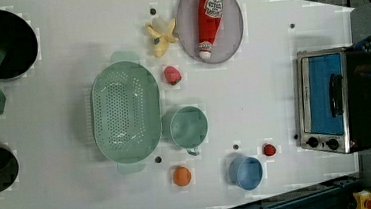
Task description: Flap open oven.
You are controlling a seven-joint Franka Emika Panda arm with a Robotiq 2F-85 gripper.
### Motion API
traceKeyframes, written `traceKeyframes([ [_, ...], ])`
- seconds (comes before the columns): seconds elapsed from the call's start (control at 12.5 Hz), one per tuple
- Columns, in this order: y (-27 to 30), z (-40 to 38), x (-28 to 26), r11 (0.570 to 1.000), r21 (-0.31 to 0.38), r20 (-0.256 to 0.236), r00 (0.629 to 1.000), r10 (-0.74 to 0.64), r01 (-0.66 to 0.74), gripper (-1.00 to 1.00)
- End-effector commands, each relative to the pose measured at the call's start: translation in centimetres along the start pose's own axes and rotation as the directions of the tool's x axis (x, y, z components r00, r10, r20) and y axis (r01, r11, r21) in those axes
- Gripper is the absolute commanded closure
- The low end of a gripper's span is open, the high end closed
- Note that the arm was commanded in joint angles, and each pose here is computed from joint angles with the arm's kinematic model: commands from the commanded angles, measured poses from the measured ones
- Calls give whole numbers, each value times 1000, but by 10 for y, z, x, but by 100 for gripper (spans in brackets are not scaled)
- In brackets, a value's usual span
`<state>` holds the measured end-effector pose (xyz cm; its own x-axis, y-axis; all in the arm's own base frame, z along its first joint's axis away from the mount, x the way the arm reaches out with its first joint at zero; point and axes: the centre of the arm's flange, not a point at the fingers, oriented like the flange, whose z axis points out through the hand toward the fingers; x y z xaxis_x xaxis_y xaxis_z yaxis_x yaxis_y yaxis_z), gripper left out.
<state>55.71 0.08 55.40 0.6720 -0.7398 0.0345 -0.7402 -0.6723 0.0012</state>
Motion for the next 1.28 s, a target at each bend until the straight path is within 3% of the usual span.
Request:
traceKeyframes([
  [0.08,109,-86,-59,1000,28,19,1000,0,-1,-58],
  [0.24,109,-86,-59,1000,28,19,1000,0,0,-99],
  [0.4,109,-86,-60,1000,28,19,1000,0,0,-100],
  [0.48,109,-86,-59,1000,28,19,1000,0,0,-90],
  [0.96,111,-82,-58,1000,21,26,1000,4,-4,55],
  [1.12,113,-72,-56,1000,7,41,999,4,-4,65],
  [1.28,118,-55,-53,996,-12,65,994,-93,94,65],
])
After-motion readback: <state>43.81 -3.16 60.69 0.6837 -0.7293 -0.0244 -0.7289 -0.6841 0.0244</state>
